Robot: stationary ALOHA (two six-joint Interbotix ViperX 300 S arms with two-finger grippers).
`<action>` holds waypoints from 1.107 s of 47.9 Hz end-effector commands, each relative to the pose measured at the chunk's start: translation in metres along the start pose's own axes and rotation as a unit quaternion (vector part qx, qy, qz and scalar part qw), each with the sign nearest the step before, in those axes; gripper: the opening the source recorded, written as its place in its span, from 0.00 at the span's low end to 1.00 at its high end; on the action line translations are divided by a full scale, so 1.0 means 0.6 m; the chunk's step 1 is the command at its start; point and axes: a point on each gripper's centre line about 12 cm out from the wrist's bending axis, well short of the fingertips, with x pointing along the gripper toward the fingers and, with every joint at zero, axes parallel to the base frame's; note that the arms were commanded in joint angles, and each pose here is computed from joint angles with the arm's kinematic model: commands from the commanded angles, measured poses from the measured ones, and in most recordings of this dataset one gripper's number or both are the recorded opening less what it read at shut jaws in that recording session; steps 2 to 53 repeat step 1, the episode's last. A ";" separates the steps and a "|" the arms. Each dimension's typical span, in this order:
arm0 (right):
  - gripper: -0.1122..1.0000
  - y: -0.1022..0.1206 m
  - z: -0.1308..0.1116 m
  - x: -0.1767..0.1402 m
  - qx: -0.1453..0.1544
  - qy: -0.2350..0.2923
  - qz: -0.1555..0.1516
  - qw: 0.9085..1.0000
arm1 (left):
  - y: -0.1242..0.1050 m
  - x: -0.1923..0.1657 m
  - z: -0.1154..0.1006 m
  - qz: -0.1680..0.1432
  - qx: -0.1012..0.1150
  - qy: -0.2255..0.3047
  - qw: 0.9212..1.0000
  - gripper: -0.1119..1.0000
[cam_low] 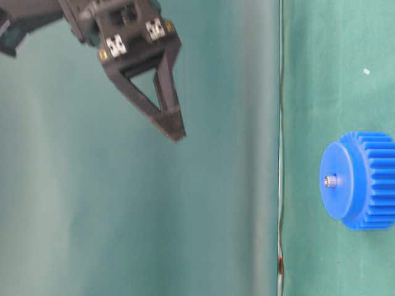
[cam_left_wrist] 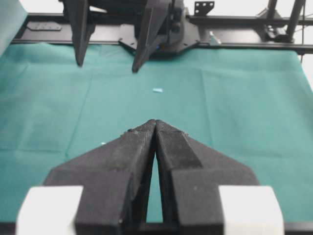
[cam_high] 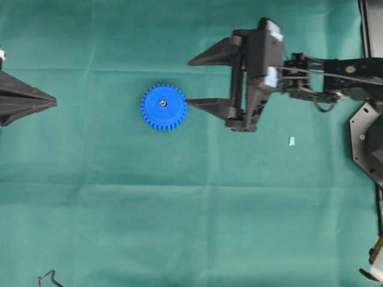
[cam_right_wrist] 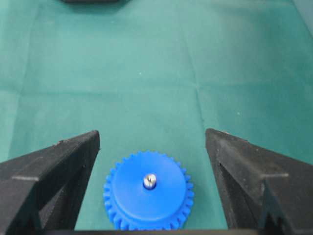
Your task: Insert the shaft into the center hole of the gear.
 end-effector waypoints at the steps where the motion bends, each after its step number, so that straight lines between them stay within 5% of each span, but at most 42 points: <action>1: 0.91 0.001 0.020 -0.028 -0.001 -0.027 0.003 1.000 | 0.000 0.004 0.015 0.000 0.000 -0.011 1.000 0.10; 53: 0.91 0.001 0.020 -0.028 -0.001 -0.027 0.003 1.000 | 0.000 0.004 0.015 0.000 0.000 -0.011 1.000 0.10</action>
